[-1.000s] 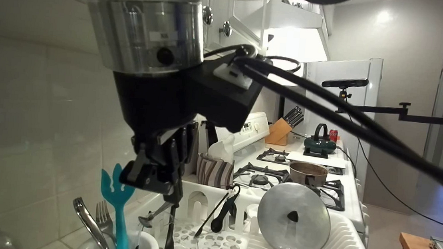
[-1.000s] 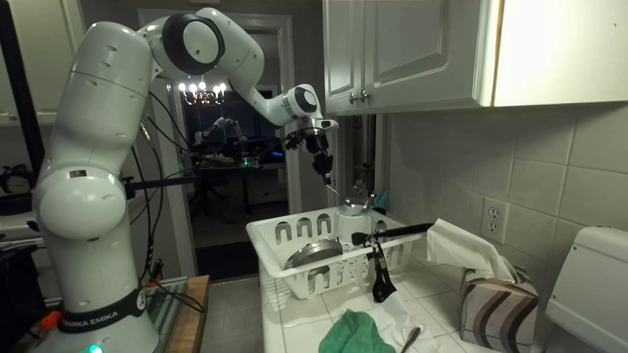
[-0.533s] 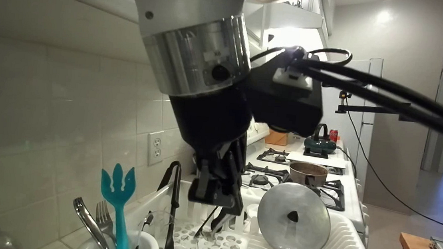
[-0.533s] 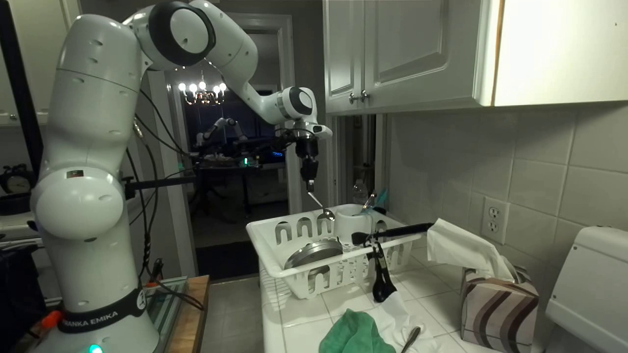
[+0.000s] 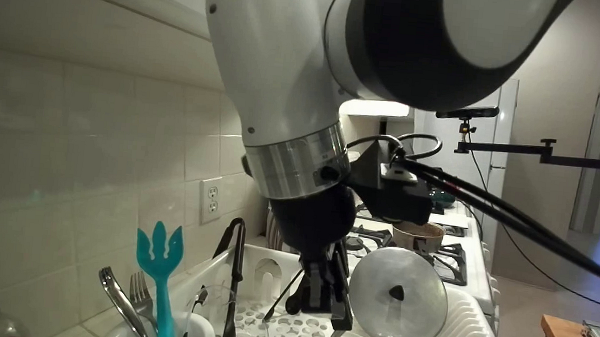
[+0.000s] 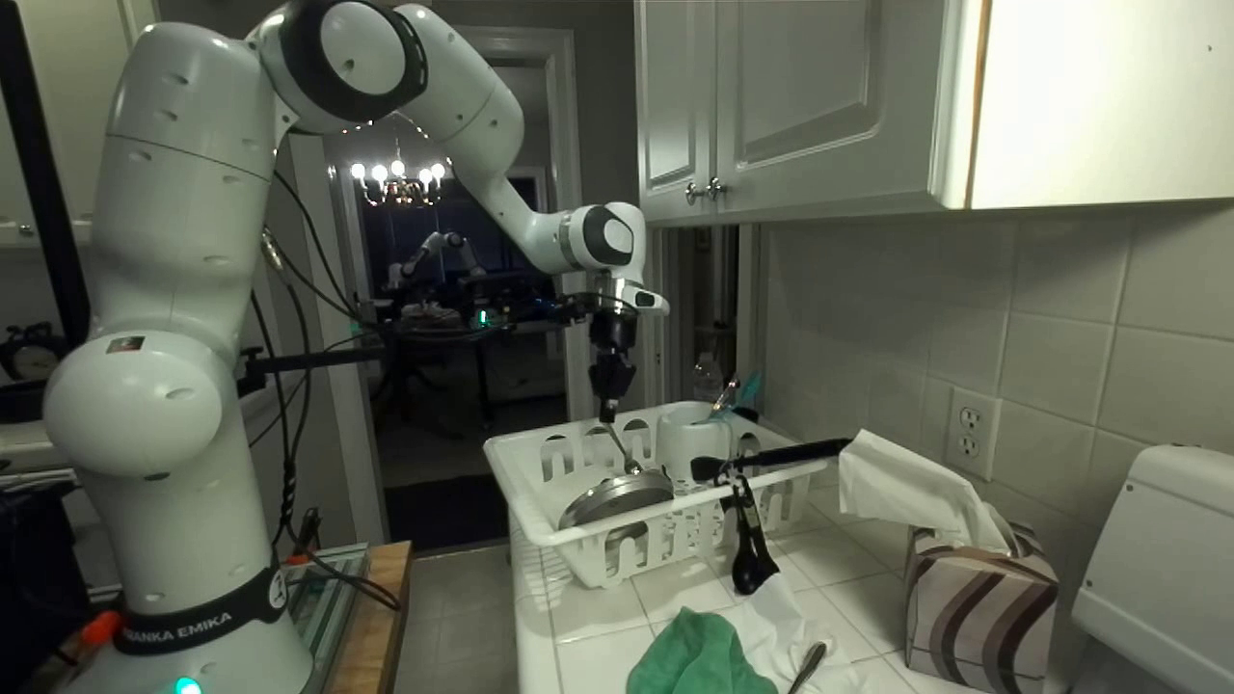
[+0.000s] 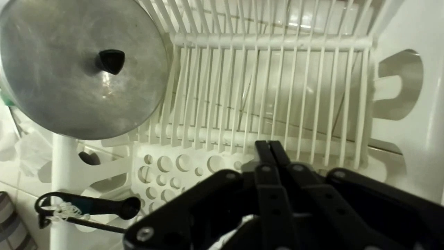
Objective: Remove one spoon from the cutlery holder on the dishrack.
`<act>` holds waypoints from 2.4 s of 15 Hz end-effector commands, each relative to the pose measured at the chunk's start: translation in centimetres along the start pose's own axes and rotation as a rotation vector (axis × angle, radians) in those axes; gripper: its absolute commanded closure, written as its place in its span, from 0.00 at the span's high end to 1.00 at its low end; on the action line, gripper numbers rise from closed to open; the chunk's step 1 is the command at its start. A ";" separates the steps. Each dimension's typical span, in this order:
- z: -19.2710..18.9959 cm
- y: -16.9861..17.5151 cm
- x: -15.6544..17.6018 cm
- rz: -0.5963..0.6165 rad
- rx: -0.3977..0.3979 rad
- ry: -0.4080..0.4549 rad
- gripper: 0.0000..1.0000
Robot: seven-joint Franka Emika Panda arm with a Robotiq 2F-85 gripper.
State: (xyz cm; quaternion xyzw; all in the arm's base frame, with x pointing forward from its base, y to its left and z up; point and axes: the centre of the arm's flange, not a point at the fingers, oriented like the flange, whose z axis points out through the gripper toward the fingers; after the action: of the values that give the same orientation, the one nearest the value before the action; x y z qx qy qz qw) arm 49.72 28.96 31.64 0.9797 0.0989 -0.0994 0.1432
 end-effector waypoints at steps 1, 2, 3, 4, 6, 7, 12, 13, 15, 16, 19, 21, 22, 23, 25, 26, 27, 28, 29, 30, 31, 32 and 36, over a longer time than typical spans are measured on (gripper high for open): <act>0.6 1.3 -1.3 -0.096 0.148 0.012 0.01; 0.3 1.2 -1.5 -0.104 0.182 0.021 0.01; -0.1 0.8 -2.0 -0.112 0.207 0.029 0.01; -0.6 0.5 -2.6 -0.110 0.226 0.037 0.01; -1.8 -0.3 -3.7 -0.108 0.258 0.062 0.01; -2.4 -0.7 -4.4 -0.110 0.268 0.068 0.01; -3.3 -0.8 -7.1 -0.106 0.301 0.022 0.01; -3.2 -0.7 -7.5 -0.106 0.310 0.014 0.01; -2.7 -0.1 -7.9 -0.090 0.302 -0.006 0.01; -2.4 0.2 -7.9 -0.078 0.273 -0.015 0.01; -1.9 0.8 -8.0 -0.068 0.253 -0.049 0.01; -1.4 0.8 -7.7 -0.072 0.243 -0.078 0.01; -1.3 0.8 -7.6 -0.064 0.235 -0.081 0.01; -1.3 0.7 -7.2 -0.037 0.217 -0.075 0.01; -0.9 0.4 -6.7 -0.008 0.200 -0.066 0.01; -0.6 0.2 -6.2 0.001 0.194 -0.053 0.01; -0.4 0.1 -6.0 0.004 0.197 -0.054 0.01; -0.2 -0.1 -5.7 0.006 0.200 -0.052 0.01; 0.0 -0.2 -5.6 0.009 0.202 -0.049 0.01; 0.2 -0.5 -5.3 0.007 0.206 -0.048 0.01; 0.5 -0.8 -5.1 0.004 0.209 -0.047 0.01; 0.7 -1.1 -4.8 -0.004 0.215 -0.044 0.01; 0.7 -1.9 -4.1 -0.010 0.222 -0.028 0.01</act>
State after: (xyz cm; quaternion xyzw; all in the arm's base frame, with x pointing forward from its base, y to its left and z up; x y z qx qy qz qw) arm 44.47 28.65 31.59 0.9863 0.0903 -0.1348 0.0303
